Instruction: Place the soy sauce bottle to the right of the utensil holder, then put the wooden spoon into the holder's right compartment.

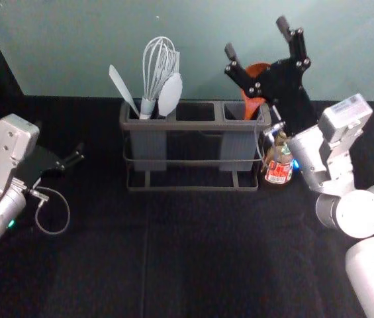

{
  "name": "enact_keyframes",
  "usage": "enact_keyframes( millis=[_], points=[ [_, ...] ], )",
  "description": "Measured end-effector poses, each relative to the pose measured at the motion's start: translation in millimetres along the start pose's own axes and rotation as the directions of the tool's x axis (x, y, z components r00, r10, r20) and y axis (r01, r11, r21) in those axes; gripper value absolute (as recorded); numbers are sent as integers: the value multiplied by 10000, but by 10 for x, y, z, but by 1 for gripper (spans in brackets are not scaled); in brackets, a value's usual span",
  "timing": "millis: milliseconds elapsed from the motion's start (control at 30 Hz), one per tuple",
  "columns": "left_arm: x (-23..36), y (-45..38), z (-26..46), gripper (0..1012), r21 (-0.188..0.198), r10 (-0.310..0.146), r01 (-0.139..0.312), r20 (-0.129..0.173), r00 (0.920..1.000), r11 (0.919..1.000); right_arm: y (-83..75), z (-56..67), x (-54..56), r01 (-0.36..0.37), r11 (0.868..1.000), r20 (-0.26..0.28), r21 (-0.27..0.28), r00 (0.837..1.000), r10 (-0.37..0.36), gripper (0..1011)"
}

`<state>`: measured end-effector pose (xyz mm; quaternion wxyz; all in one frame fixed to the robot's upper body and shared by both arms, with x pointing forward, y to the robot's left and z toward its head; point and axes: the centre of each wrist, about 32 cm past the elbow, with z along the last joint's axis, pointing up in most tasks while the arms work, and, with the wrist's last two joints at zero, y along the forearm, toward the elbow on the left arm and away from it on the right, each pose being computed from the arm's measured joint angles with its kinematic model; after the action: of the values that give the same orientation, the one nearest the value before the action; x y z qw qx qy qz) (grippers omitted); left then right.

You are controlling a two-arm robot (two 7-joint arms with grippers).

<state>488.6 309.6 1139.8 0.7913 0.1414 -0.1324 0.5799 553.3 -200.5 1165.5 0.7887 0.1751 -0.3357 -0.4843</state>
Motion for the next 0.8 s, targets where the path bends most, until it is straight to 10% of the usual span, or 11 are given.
enact_keyframes(
  millis=[367,800],
  points=[
    [0,0,0,1011,0,0,0,1,10000,10000,11,257,236,318,9983,343,492,9989,-335,1000],
    [0,0,0,1011,1,1,-1,0,10000,10000,-160,388,905,828,9959,1370,-359,9876,-772,1002]
  ],
)
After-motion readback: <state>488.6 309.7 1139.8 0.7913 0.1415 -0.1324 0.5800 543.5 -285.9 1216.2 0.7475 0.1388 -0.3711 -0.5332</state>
